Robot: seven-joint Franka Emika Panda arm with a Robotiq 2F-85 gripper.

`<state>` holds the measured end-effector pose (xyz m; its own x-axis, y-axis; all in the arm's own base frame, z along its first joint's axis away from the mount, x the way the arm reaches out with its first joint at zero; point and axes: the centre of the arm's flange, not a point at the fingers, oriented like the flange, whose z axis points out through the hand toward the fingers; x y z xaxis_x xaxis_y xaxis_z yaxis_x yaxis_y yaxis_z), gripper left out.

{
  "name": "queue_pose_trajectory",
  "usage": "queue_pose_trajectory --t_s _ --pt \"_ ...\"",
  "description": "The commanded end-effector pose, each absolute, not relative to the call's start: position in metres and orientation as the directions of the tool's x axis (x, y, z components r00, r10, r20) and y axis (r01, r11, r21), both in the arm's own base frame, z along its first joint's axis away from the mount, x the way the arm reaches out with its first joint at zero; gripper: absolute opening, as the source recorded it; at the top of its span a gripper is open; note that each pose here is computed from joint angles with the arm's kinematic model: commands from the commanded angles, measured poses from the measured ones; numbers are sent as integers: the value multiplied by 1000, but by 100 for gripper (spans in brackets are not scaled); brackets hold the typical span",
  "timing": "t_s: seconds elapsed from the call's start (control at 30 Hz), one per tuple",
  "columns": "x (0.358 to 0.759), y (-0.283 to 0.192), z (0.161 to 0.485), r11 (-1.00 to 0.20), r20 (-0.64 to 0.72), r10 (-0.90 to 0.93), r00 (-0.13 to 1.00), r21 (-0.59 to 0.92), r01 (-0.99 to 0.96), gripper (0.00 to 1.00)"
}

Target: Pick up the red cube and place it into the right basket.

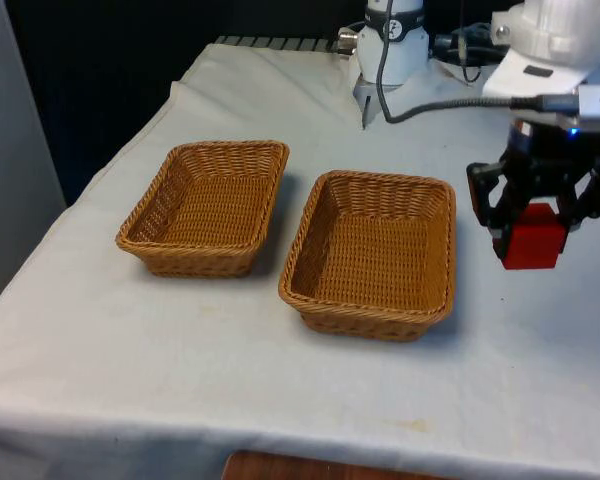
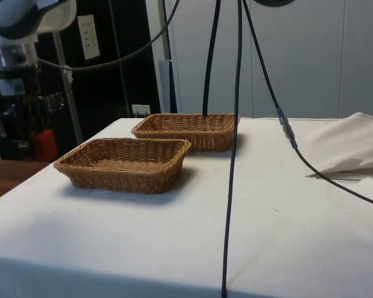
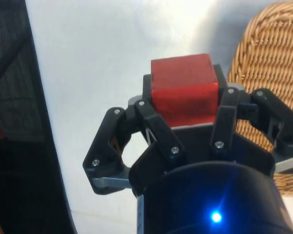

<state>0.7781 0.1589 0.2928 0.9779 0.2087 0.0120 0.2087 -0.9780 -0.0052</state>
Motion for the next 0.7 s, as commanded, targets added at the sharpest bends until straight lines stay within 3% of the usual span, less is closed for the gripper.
queue_pose_trajectory --t_s 0.0,0.67 --pt "774 162 302 -977 15 211 977 -1 211 3" --pt "766 158 353 -978 1 211 978 -3 211 3"
